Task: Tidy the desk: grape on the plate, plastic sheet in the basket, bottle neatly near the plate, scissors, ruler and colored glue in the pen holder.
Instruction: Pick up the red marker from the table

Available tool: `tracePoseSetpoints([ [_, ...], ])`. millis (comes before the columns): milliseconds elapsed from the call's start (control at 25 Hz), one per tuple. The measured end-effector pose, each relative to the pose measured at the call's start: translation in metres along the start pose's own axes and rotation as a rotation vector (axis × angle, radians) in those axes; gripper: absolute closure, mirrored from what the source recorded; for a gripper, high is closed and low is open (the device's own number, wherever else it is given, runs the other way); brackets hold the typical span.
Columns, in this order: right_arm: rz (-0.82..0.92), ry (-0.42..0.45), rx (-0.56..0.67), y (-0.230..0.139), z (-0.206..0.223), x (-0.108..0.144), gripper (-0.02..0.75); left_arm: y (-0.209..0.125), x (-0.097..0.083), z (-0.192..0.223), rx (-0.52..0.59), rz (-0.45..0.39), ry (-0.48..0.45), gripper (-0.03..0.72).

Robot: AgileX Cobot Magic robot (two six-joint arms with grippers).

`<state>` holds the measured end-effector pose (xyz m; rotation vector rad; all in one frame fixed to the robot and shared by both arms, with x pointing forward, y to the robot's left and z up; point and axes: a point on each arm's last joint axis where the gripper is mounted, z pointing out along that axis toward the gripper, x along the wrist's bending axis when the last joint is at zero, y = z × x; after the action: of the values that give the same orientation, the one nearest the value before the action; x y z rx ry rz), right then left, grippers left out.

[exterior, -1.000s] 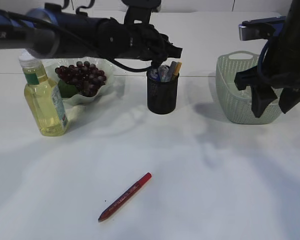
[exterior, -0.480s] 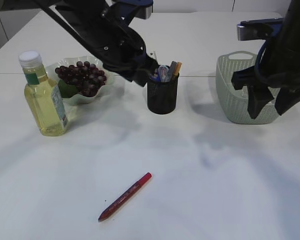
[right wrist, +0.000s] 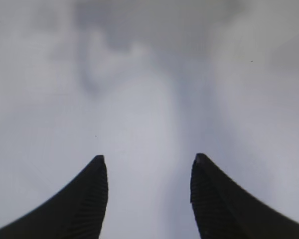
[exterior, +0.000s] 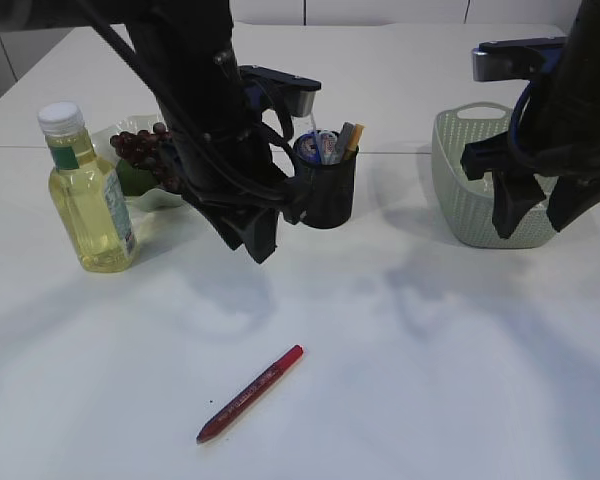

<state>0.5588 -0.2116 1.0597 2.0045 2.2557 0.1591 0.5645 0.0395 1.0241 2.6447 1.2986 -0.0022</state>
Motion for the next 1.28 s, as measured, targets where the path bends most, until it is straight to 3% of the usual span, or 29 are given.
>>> tracePoseSetpoints([
  [200, 0.000, 0.000, 0.000, 0.000, 0.000, 0.000, 0.313, -0.009, -0.017, 0.011, 0.055, -0.003, 0.027, 0.407],
  [560, -0.008, 0.002, 0.000, 0.000, 0.000, 0.000, 0.313, -0.051, -0.036, 0.058, 0.265, 0.023, 0.047, 0.367],
  [840, -0.009, 0.002, 0.000, 0.000, 0.000, 0.000, 0.314, -0.049, -0.039, 0.069, 0.194, 0.037, 0.047, 0.365],
  [1280, -0.013, 0.002, 0.000, 0.000, 0.000, 0.000, 0.314, -0.049, -0.033, 0.118, 0.266, 0.049, 0.082, 0.365],
])
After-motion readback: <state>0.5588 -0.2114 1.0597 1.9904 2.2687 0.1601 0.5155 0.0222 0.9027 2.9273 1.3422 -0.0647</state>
